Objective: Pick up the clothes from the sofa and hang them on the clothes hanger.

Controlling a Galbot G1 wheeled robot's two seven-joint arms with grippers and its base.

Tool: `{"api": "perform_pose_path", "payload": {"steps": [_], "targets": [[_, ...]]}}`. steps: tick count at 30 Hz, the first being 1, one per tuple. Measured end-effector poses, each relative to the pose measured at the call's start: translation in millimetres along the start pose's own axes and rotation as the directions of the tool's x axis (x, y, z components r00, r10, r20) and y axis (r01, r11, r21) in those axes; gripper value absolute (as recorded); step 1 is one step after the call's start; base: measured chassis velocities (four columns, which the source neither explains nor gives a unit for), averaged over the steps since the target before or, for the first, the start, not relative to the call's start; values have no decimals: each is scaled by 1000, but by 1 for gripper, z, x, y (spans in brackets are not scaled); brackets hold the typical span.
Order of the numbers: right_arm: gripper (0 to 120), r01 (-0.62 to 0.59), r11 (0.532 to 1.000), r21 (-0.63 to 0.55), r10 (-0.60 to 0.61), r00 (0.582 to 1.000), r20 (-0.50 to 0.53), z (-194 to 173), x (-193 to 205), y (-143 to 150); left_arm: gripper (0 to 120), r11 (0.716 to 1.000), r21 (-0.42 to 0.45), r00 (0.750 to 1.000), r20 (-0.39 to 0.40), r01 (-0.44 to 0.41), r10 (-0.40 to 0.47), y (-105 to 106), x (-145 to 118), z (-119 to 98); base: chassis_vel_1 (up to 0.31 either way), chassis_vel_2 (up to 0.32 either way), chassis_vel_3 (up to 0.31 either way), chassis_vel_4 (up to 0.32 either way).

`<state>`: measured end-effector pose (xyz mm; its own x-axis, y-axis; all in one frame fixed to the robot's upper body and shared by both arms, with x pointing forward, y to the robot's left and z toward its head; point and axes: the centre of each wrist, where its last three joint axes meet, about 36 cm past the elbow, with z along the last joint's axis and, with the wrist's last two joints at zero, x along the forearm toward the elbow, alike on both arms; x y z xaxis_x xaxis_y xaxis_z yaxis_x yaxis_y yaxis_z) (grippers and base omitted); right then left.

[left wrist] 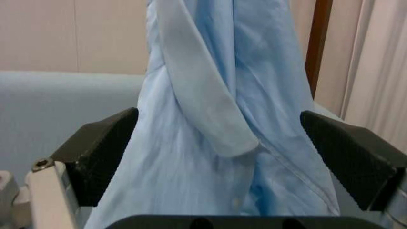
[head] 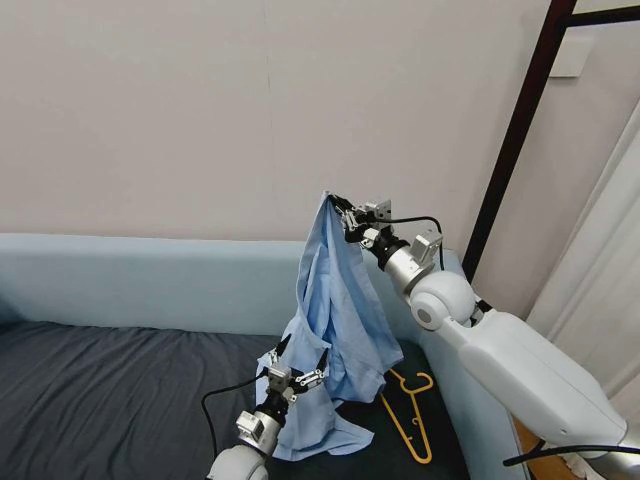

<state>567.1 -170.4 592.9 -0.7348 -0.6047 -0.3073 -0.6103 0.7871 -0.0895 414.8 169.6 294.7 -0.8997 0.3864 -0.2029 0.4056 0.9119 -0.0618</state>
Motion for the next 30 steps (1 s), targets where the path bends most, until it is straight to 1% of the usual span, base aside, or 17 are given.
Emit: {"api": "perform_pose_path", "payload": {"steps": [2, 4, 5, 7, 8, 9, 14, 16, 18, 20, 21, 24, 25, 26, 29, 30], "targets": [[0, -1, 1000, 1, 1, 1000, 1, 0, 0, 0, 100, 1000, 18, 1000, -16, 17, -17, -7, 3, 1, 0, 0, 0, 0], [0, -1, 1000, 1, 1, 1000, 1, 0, 0, -1, 100, 999, 23, 1000, -20, 22, -22, -11, 3, 2, 0, 0, 0, 0], [0, 0, 1000, 2, 0, 1000, 1, 0, 0, -1, 100, 999, 28, 999, -25, 30, -30, -16, 1, 3, 0, 0, 0, 0], [0, 1, 1000, 2, -1, 1000, 3, 0, 0, -1, 100, 999, 31, 999, -29, 43, -42, -22, -4, 4, 0, 0, 0, 0], [0, 3, 1000, 3, -3, 1000, 3, 0, 1, -2, 100, 998, 30, 998, -30, 56, -55, -27, -11, 5, 0, 0, 0, 0], [0, 3, 1000, 3, -3, 1000, 3, 0, 1, -2, 100, 998, 30, 998, -30, 56, -55, -27, -11, 5, 0, 0, 0, 0], [0, 10, 1000, 3, -10, 1000, -1, 1, 2, -2, 100, 996, 38, 996, -30, 83, -82, -47, -33, 14, 0, 0, 0, 0], [0, 11, 1000, 3, -11, 1000, -2, 2, 2, -1, 100, 995, 39, 996, -29, 91, -90, -49, -36, 15, 0, 0, 0, 0], [0, 14, 1000, 2, -14, 1000, -2, 1, 2, -1, 99, 992, 41, 993, -33, 119, -118, -52, -40, 16, 0, 0, 0, 0], [0, 17, 1000, 0, -17, 1000, -2, 2, 1, 0, 94, 990, 38, 990, -39, 137, -136, -53, -41, 17, 0, 0, 0, 0], [0, 17, 1000, 0, -17, 1000, -2, 2, 1, 0, 94, 990, 38, 990, -39, 137, -136, -53, -41, 17, 0, 0, 0, 0], [0, 21, 1000, -1, -21, 1000, 0, 0, 1, 1, 81, 988, 32, 988, -46, 148, -146, -51, -40, 19, 0, 0, 0, 0], [0, 22, 1000, -1, -22, 1000, 0, 0, 2, 1, 74, 988, 29, 988, -49, 151, -149, -49, -40, 20, 0, 0, 0, 0], [0, 22, 1000, -1, -22, 1000, 0, 0, 2, 1, 74, 988, 29, 988, -49, 151, -149, -49, -40, 20, 0, 0, 0, 0], [0, 22, 1000, -3, -22, 1000, -1, -1, 3, 0, 61, 987, 30, 987, -47, 156, -155, -48, -40, 22, 0, 0, 0, 0], [0, 22, 1000, -3, -22, 1000, -1, -1, 3, 0, 61, 987, 30, 987, -47, 156, -155, -48, -40, 22, 0, 0, 0, 0]]}}
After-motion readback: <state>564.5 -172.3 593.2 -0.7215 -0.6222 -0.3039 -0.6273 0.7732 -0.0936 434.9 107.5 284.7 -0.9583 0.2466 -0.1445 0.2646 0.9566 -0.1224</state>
